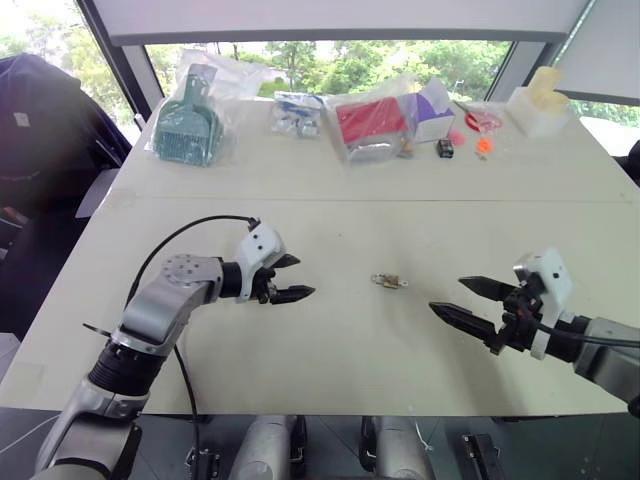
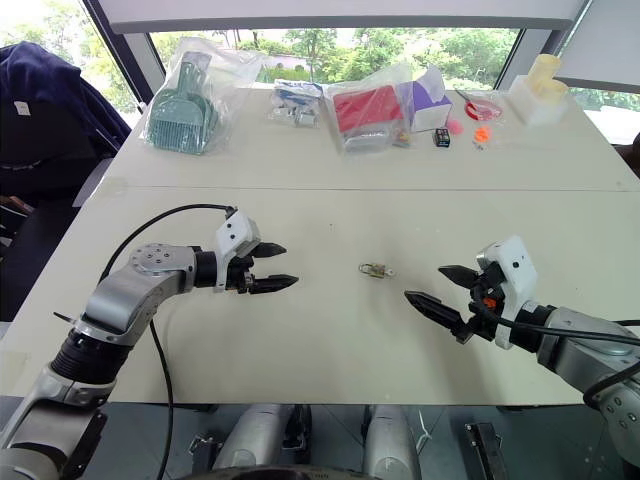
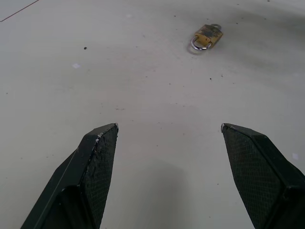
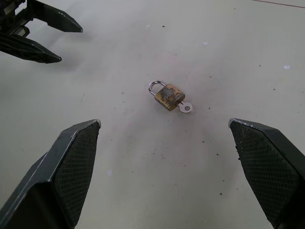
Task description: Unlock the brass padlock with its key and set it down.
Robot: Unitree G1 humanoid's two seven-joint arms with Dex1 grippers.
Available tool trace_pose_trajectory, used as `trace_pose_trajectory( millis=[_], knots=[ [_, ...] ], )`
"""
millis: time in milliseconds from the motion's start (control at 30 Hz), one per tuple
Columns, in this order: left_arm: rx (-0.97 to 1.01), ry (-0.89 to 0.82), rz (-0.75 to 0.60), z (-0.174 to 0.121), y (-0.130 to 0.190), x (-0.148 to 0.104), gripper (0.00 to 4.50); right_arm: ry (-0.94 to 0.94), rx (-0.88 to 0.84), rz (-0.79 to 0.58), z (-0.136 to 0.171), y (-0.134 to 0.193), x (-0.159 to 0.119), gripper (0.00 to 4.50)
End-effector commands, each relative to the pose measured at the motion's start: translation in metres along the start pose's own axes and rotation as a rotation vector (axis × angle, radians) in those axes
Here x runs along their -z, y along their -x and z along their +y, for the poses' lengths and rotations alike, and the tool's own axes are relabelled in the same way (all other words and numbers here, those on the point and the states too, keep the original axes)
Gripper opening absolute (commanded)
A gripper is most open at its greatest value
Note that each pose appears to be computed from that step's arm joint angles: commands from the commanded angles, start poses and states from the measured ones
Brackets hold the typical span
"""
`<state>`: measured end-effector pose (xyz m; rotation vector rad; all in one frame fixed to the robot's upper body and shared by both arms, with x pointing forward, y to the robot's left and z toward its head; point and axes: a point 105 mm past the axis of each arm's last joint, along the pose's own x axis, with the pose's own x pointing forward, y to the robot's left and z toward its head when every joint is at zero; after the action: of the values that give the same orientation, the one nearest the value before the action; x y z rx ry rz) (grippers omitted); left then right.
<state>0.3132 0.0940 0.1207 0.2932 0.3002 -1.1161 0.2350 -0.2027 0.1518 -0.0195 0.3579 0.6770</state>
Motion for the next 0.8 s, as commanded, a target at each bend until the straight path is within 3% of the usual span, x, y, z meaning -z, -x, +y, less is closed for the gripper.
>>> trace_pose_trajectory(
  millis=[33,500,633,800],
  knots=[
    [-0.004,-0.026,-0.037,0.001,0.003,-0.011,3.60,0.022,-0.011,-0.026,0.005,0.001,-0.007,4.48],
    [0.032,-0.127,-0.015,0.008,0.007,-0.022,3.60,0.036,-0.036,0.004,0.008,-0.004,-0.002,4.48],
    [0.060,-0.239,-0.028,0.028,0.000,-0.050,3.60,0.079,-0.052,0.077,0.009,-0.003,0.007,4.48],
    [0.185,-0.334,-0.053,0.031,-0.043,-0.083,3.60,0.053,-0.003,0.031,0.001,0.000,0.006,4.48]
  ],
)
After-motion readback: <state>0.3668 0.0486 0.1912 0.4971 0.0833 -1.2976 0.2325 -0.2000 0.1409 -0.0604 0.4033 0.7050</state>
